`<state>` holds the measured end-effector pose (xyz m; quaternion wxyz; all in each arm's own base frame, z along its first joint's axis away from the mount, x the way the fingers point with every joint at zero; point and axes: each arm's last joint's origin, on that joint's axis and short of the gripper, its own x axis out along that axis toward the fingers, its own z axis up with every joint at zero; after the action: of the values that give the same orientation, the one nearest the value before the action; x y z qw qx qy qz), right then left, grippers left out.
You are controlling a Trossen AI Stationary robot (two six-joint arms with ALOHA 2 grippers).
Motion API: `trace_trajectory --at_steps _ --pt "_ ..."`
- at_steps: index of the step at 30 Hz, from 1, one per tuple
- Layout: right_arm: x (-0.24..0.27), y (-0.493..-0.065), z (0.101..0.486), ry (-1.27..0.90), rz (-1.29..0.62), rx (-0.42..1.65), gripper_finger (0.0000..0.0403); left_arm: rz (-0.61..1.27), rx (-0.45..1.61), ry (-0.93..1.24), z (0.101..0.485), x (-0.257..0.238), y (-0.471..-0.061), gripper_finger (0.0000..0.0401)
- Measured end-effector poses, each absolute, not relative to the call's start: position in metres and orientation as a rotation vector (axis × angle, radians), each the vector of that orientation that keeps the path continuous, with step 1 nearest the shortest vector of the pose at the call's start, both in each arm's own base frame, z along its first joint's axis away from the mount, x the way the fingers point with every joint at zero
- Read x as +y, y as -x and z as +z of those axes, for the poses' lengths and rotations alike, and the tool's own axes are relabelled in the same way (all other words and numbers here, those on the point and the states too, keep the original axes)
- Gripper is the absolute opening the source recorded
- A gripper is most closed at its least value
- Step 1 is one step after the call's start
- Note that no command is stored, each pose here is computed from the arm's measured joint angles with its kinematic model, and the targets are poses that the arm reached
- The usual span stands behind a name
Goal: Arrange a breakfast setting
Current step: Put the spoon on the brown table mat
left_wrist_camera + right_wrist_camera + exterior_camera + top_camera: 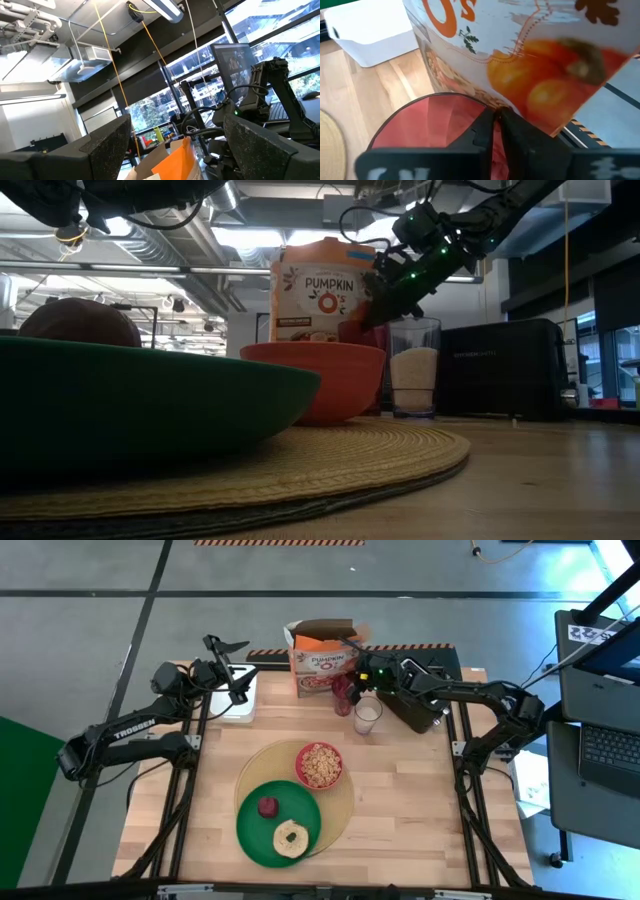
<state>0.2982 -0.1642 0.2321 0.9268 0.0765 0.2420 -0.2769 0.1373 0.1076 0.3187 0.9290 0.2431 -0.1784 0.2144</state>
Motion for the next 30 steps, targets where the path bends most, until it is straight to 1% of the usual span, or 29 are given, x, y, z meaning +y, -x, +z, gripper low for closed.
trace_trajectory --at_steps 5,12,16,26,30 --pt "-0.163 -0.298 0.235 -0.160 -0.534 0.485 0.0035 0.439 -0.366 -0.498 0.319 0.108 -0.137 0.0314" --pt "-0.153 -0.301 0.238 -0.128 -0.497 0.482 0.0018 0.439 -0.365 -0.498 0.319 0.108 -0.137 0.0314" --pt "-0.147 -0.301 0.242 -0.105 -0.496 0.487 0.0017 0.438 -0.365 -0.498 0.319 0.108 -0.137 0.0314" --pt "-0.135 -0.297 0.257 -0.047 -0.495 0.468 0.0020 0.438 -0.366 -0.497 0.319 0.108 -0.137 0.0314" --pt "-0.130 -0.296 0.264 -0.038 -0.478 0.445 0.0013 0.438 -0.365 -0.496 0.319 0.108 -0.137 0.0314"
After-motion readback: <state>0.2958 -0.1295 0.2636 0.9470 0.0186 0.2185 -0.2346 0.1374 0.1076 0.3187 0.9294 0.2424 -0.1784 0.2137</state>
